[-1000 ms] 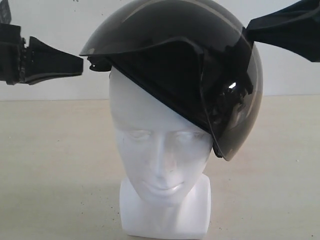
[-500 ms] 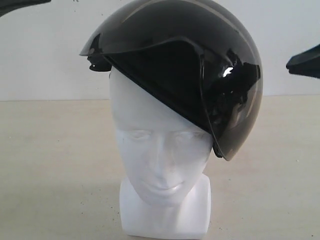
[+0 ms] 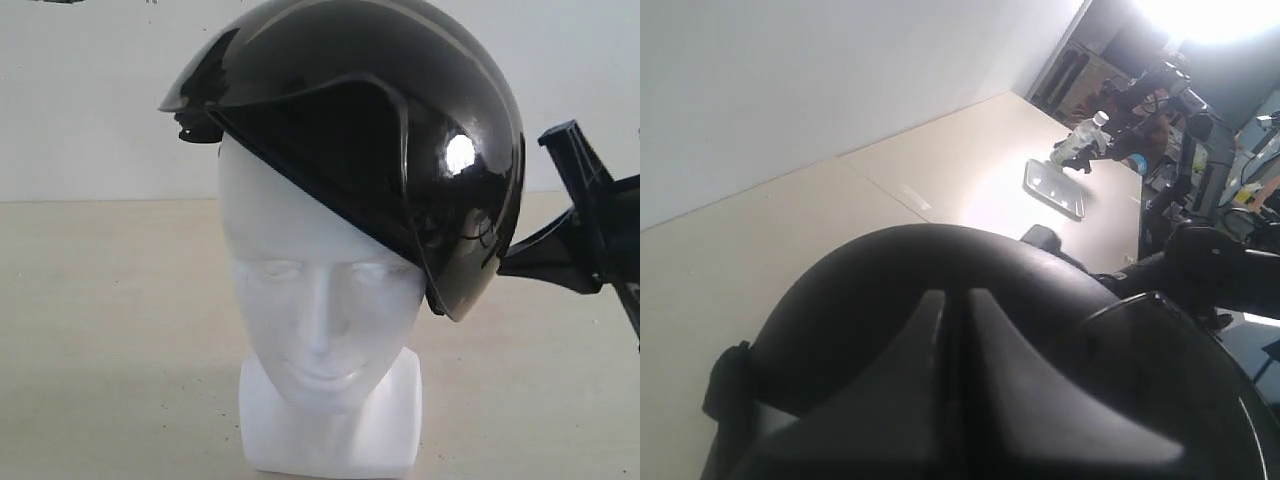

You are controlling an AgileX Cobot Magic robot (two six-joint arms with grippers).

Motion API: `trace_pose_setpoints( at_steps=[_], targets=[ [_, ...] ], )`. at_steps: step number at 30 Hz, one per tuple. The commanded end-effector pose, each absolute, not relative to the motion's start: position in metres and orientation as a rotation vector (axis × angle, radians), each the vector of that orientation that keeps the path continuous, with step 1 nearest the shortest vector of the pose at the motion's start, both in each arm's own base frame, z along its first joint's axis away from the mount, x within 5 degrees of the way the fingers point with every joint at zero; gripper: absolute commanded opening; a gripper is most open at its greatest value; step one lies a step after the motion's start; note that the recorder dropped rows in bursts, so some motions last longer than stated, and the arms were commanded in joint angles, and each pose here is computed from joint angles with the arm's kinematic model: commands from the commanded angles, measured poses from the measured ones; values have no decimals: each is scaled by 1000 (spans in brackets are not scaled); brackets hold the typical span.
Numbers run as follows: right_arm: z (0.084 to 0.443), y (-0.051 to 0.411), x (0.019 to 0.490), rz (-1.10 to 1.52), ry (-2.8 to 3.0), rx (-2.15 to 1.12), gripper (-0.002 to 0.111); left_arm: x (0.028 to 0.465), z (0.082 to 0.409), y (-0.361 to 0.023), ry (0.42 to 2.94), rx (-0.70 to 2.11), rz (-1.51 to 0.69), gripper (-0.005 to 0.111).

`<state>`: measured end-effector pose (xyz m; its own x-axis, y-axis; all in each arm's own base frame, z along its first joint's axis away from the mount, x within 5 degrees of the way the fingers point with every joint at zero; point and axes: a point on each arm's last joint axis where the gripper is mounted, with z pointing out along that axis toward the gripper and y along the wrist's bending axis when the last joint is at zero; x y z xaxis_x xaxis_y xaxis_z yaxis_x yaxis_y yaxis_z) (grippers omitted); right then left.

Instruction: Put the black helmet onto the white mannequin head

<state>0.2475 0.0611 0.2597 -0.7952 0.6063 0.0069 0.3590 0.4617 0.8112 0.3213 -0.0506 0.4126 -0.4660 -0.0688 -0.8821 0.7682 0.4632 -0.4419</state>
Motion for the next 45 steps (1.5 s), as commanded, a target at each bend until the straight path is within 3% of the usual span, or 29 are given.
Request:
trace_pose_setpoints(
  at_steps=[1,9,16,29,37,45],
  targets=[
    [238,65,257,1317,2494,830,0,321,414,-54,1781,603,-1139,4],
    [239,78,272,1663,2324,739,0,322,414,-54,1783,601,-1141,4],
    [245,81,269,1736,2305,665,0,326,409,-53,1795,593,-1149,4],
    [283,79,258,1751,2135,584,0,327,369,-54,1901,522,-1229,4],
    [281,78,258,1706,2150,582,0,323,369,-73,1894,588,-1261,4],
    [279,75,257,1600,2184,597,0,324,369,-69,1893,577,-1248,4]
  ],
)
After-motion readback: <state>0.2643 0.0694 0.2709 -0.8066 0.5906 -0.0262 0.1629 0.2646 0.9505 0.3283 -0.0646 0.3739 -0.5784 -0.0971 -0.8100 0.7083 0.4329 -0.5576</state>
